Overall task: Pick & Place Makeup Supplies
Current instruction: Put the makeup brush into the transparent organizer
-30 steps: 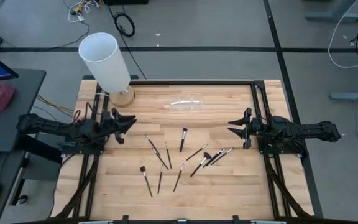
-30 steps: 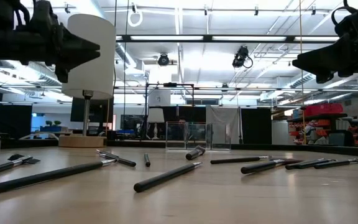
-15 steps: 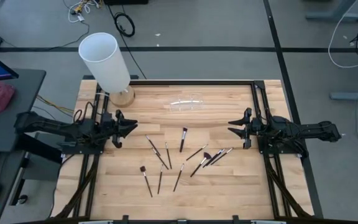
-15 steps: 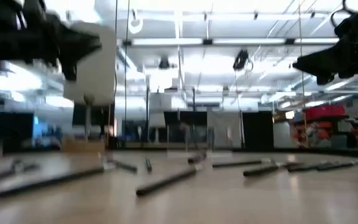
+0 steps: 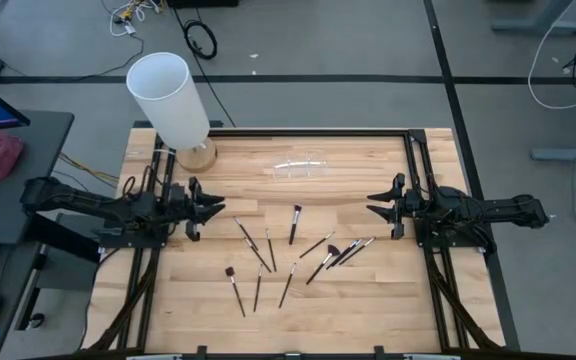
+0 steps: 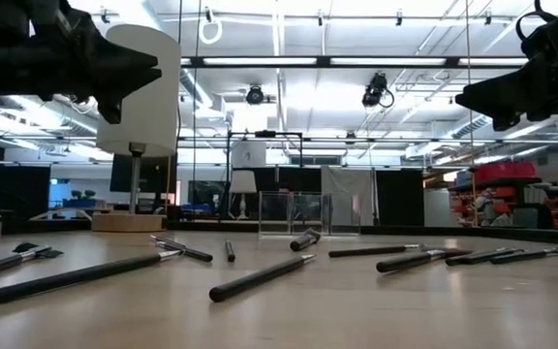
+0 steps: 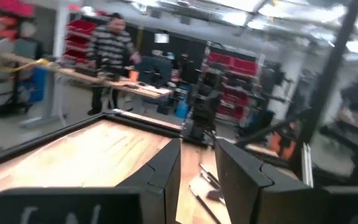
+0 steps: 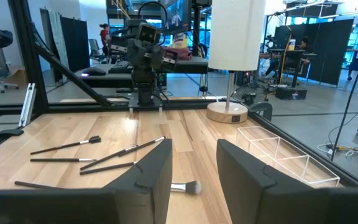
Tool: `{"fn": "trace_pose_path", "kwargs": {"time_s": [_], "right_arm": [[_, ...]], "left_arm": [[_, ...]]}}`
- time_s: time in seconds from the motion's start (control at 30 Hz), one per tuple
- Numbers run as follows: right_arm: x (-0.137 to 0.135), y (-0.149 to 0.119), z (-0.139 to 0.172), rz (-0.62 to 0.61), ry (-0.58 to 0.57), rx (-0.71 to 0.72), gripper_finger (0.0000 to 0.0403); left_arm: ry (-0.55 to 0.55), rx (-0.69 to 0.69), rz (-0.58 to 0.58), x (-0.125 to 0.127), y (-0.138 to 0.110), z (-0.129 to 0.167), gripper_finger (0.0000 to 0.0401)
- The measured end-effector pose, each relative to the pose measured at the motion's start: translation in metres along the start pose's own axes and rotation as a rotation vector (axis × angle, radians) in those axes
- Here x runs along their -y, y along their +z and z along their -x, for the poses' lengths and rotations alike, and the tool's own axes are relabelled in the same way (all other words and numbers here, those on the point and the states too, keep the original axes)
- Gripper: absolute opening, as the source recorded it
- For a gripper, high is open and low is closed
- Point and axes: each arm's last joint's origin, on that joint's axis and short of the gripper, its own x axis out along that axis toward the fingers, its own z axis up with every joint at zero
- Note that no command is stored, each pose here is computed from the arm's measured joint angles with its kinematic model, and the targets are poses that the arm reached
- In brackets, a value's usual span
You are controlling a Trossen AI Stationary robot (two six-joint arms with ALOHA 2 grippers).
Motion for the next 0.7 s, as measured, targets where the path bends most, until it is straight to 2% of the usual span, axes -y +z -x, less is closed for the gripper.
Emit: {"fn": "trace_pose_path", "kwargs": {"time_s": [0.13,0.4,0.6,0.7], "right_arm": [[0.000,0.000,0.000,0.000,0.000,0.000,0.0130],[0.000,0.000,0.000,0.000,0.000,0.000,0.0130],[0.000,0.000,0.000,0.000,0.000,0.000,0.0130],[0.000,0.000,0.000,0.000,0.000,0.000,0.0130]], "left_arm": [[-0.087,-0.067,-0.046,0.002,-0.006,0.000,0.0103],[-0.139,-0.222,-0.047,0.001,-0.020,0.002,0.0103],[-0.075,-0.202,-0.109,-0.002,-0.019,0.002,0.0103],[-0.059,-0.214,-0.094,-0.004,-0.020,0.001,0.0103]]}}
